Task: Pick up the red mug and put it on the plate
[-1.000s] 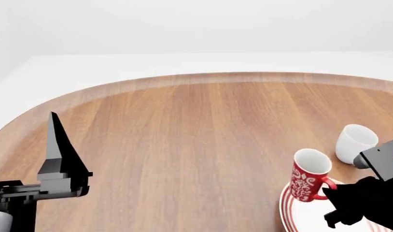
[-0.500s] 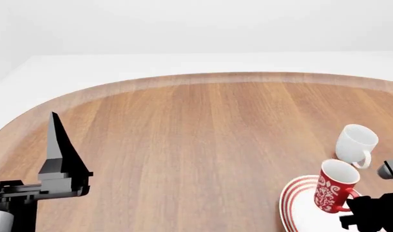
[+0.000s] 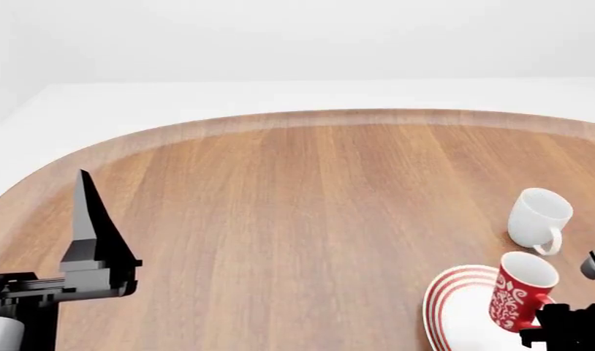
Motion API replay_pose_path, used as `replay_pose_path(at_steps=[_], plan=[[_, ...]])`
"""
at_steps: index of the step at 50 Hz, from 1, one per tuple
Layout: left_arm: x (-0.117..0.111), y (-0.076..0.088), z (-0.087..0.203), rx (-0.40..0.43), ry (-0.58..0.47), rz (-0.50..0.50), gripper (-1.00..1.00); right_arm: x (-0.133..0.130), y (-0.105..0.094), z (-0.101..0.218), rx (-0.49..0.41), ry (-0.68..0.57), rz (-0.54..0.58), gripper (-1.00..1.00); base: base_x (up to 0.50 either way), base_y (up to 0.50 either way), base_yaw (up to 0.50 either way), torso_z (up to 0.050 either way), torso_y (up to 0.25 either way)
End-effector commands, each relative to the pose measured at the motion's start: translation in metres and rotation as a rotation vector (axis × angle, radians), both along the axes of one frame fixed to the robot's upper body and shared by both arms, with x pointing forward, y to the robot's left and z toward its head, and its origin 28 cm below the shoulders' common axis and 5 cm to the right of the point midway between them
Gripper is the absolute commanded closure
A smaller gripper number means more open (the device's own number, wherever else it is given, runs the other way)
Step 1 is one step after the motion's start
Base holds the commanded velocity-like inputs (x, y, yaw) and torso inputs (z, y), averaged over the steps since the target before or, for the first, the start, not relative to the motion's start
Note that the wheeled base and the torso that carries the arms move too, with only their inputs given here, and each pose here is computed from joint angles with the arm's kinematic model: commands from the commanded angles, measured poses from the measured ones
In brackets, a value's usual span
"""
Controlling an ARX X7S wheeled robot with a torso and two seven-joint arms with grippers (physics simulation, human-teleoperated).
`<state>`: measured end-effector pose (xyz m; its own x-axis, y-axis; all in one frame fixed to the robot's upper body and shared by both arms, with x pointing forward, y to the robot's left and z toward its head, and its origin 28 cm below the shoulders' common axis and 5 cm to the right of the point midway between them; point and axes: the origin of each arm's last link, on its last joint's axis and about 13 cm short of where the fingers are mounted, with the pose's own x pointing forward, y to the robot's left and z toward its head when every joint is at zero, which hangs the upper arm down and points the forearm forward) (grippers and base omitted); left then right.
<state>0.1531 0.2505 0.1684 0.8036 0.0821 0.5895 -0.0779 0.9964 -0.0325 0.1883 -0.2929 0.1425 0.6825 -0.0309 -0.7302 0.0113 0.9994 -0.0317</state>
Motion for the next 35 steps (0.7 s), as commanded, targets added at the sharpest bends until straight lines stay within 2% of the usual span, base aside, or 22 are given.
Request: replay_pose_path(at_steps=[1, 20, 35], plan=[[0.000, 0.000, -0.001, 0.001, 0.001, -0.001, -1.00, 0.007, 0.000, 0.001, -0.004, -0.023, 0.010, 1.00, 0.00, 0.00, 0.00, 0.000, 0.000], [0.000, 0.000, -0.001, 0.002, 0.003, -0.001, -1.00, 0.010, -0.001, -0.012, 0.012, -0.004, 0.005, 1.00, 0.00, 0.00, 0.00, 0.000, 0.000], [0.001, 0.000, -0.002, 0.001, 0.005, -0.001, -1.00, 0.020, -0.002, -0.035, 0.038, 0.015, 0.005, 1.00, 0.00, 0.00, 0.00, 0.000, 0.000]])
